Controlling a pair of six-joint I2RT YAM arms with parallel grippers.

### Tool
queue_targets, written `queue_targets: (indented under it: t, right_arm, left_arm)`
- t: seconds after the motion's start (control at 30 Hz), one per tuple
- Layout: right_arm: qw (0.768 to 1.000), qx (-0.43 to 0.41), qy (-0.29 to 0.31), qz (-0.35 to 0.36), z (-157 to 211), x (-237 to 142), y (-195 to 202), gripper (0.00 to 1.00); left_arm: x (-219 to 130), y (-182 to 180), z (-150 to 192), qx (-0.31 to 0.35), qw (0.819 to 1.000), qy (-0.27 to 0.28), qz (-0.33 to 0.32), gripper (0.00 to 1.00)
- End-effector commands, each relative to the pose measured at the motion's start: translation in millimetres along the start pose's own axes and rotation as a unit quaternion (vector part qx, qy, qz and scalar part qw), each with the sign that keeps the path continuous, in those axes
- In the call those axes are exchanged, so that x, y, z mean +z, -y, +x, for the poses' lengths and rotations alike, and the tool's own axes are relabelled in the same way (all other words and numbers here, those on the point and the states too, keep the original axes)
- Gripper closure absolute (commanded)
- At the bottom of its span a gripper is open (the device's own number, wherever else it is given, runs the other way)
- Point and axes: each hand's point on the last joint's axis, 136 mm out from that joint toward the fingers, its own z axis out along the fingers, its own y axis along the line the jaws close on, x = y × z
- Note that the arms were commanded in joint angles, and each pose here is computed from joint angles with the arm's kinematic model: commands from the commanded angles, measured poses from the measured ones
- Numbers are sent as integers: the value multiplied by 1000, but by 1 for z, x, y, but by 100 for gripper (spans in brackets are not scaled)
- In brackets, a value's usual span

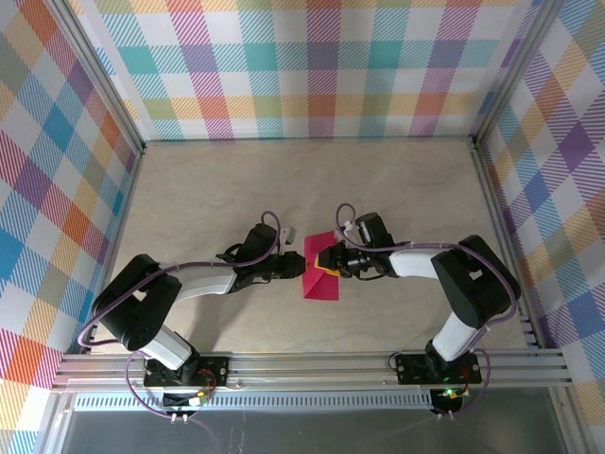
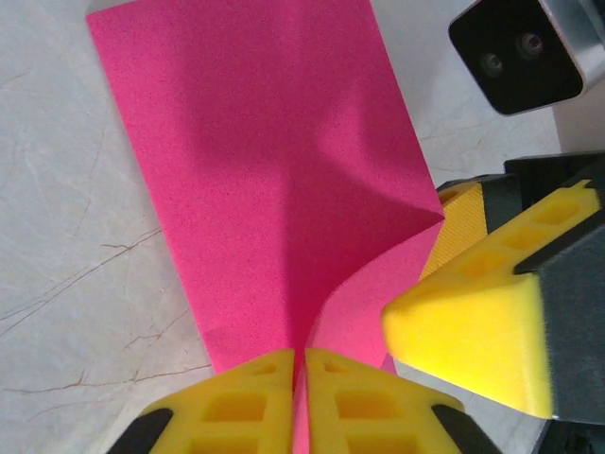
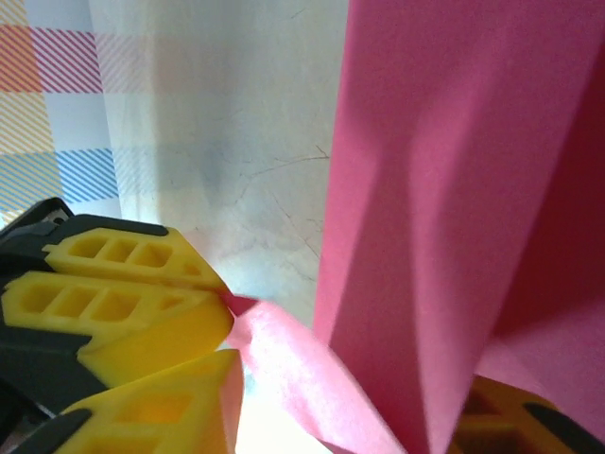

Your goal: Fold a paper plane with a square sheet of paper (fold left side to right side)

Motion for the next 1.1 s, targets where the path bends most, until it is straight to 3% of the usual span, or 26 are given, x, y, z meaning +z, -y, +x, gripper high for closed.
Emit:
queue_targets:
  t: [0.0, 0.13, 0.23, 0.47, 0.6, 0.7, 0.77, 1.07]
  right_arm:
    - [1000, -11, -1, -19, -4, 2, -12, 70]
    - [1000, -19, 1, -9, -3, -2, -11, 87]
    - [999, -31, 16, 3, -7, -10, -14, 96]
    - [992, -97, 84, -13, -26, -49, -42, 99]
    - [979, -143, 138, -46, -36, -80, -72, 99]
    - [965, -184, 167, -83, -36, -101, -102, 99]
    - [956, -208, 174, -108, -33, -111, -120, 99]
    - [925, -264, 165, -218, -14, -135, -176, 99]
  left_arm:
    - [-8, -1, -10, -10, 1000, 26, 9, 82]
    - [-22, 0, -18, -12, 999, 45, 8, 67]
    - [-38, 4, -24, -3, 998, 61, 9, 61]
    - [-92, 18, -45, 19, 988, 149, 19, 45]
    - [-132, 28, -57, 21, 971, 236, 39, 25]
    - [-156, 42, -61, 25, 957, 279, 73, 7]
    - [-168, 55, -61, 30, 950, 292, 105, 1]
    - [-175, 108, -62, 22, 933, 254, 254, 0]
